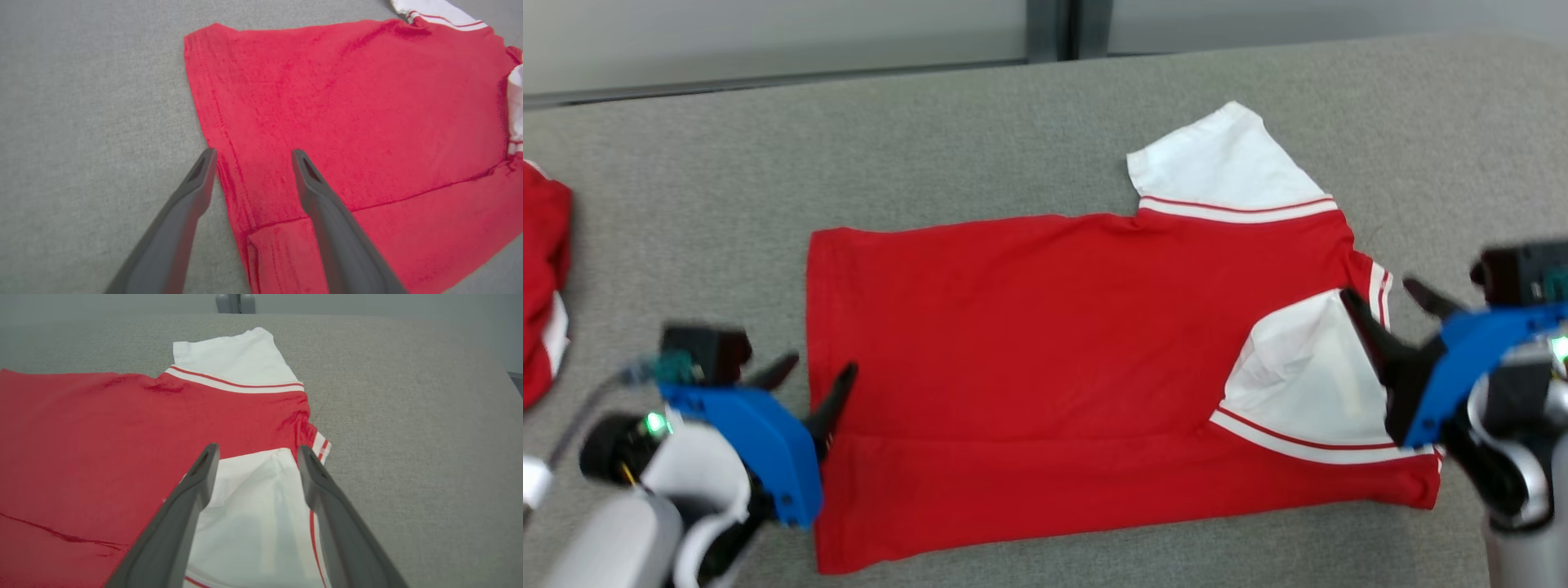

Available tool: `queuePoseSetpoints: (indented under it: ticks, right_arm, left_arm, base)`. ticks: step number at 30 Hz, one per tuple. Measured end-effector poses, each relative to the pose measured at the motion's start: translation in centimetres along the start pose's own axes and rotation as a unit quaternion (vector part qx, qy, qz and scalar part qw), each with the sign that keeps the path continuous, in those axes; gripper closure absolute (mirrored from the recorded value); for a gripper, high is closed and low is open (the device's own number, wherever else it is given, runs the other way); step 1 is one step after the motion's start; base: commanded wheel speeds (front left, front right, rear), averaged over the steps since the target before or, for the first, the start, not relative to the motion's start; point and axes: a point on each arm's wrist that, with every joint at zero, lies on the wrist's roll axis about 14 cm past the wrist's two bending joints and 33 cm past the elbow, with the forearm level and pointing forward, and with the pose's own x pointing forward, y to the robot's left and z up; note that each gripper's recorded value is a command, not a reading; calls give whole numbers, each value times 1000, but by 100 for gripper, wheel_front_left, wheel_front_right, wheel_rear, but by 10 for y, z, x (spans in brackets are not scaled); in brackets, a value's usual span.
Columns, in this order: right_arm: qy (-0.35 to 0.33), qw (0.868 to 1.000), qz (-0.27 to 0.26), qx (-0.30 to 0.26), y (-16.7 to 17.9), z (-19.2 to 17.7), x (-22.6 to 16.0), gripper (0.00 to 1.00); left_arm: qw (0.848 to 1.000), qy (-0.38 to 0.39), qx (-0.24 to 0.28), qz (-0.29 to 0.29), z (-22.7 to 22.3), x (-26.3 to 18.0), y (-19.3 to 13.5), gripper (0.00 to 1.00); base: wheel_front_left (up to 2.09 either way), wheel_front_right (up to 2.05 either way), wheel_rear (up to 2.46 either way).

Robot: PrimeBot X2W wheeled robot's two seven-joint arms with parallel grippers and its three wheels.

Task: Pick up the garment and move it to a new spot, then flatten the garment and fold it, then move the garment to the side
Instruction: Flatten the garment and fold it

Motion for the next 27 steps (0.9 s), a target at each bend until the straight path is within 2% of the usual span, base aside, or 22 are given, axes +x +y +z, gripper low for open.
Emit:
queuePoseSetpoints:
  ticks: [4,10,14,21,24,25,26,27]
  right_arm:
    - [9,998,23,-59,12,32,30,0]
    - [14,994,50,-95,29,60,74,0]
    - [13,993,54,-102,31,69,97,0]
    - [15,992,54,-108,29,70,118,0]
    - [20,993,53,-107,24,67,123,0]
    - [21,993,52,-107,22,67,125,0]
    - [21,993,50,-106,20,67,126,0]
    - [24,993,49,-105,18,66,128,0]
  left_arm:
    - [997,38,8,-61,34,18,-1,0]
    - [996,69,40,-45,75,50,32,0]
    - [993,105,24,-53,74,72,38,0]
    - [989,140,28,-29,60,93,53,0]
    - [988,154,9,-13,51,100,57,0]
    - [987,162,12,-10,48,101,57,10]
    - [985,169,20,-3,47,101,59,63]
    - [985,172,28,2,46,101,61,100]
  base:
    - [0,0,0]
    - [0,0,0]
    - [0,0,0]
    - [0,0,0]
    - [0,0,0]
    - [0,0,0]
    - [0,0,0]
    - [0,0,0]
